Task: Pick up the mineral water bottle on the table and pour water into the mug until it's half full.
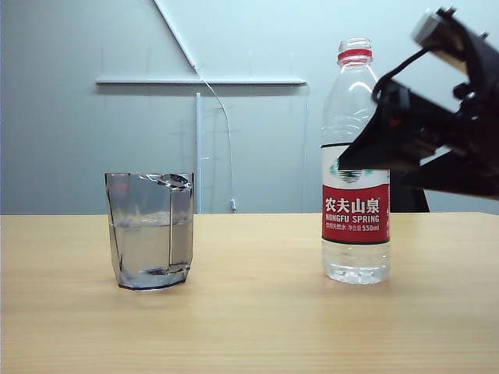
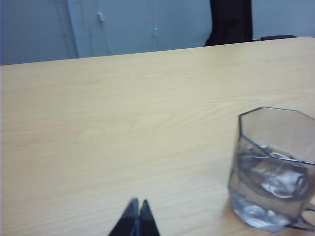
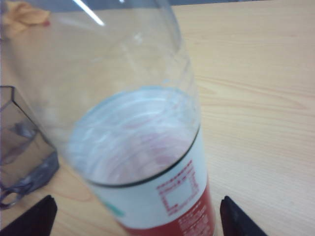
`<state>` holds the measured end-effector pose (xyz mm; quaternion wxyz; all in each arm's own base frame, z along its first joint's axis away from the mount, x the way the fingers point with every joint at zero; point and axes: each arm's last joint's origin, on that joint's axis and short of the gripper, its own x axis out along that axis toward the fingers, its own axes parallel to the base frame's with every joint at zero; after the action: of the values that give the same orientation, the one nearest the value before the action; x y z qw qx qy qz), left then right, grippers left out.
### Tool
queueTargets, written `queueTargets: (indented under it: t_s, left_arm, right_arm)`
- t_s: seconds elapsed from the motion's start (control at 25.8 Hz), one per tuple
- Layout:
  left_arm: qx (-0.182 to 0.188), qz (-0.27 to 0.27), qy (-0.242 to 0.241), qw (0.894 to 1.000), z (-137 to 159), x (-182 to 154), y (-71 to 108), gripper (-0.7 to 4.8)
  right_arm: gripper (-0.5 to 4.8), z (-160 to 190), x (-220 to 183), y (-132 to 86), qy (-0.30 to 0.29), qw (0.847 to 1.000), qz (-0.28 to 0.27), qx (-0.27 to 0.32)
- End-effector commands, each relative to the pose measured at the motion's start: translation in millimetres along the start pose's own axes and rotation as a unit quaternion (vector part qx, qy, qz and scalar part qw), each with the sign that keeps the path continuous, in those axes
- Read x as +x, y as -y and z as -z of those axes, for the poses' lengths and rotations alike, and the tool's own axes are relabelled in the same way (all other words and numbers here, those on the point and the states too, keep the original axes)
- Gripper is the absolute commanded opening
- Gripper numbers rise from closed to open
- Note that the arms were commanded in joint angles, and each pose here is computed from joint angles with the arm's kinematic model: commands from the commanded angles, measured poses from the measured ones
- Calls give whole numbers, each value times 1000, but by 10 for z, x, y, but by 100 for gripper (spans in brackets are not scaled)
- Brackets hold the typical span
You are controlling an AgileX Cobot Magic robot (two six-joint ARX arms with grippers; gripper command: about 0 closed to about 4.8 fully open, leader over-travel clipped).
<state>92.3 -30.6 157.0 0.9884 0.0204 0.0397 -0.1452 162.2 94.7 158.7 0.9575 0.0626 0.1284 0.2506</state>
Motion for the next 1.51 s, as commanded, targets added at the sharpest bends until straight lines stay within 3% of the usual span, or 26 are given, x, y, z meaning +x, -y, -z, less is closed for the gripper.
queueTargets:
  t_s: [0.04, 0.27, 0.39, 0.43, 0.58, 0.74, 0.89, 1.51]
  left_arm:
    - [-4, -25, 6, 1000, -19, -1, -50, -2]
    - [-9, -93, 4, 996, -14, -13, -183, -2]
    - [-13, -142, 3, 990, -10, -33, -276, -2]
    - [-13, -149, 3, 989, -9, -36, -290, -2]
    - [-15, -165, 2, 986, -8, -45, -318, -2]
    - [-15, -163, 3, 986, -8, -44, -317, -2]
    - [-14, -161, 3, 987, -8, -43, -314, -2]
    - [-14, -164, 3, 986, -8, -44, -315, -2]
  right_arm:
    - [479, -16, -91, -29, -14, 999, -35, 10]
    - [479, -120, -304, -68, -7, 996, -69, 52]
    - [479, -224, -536, -89, 29, 995, -79, 60]
    - [456, -239, -584, -91, 37, 994, -80, 60]
    - [189, -284, -866, -97, 82, 991, -86, 57]
    - [6, -250, -1126, -86, 120, 987, -87, 54]
    - [-5, -209, -1095, -69, 79, 993, -69, 58]
    - [-5, -214, -1120, -71, 87, 992, -72, 57]
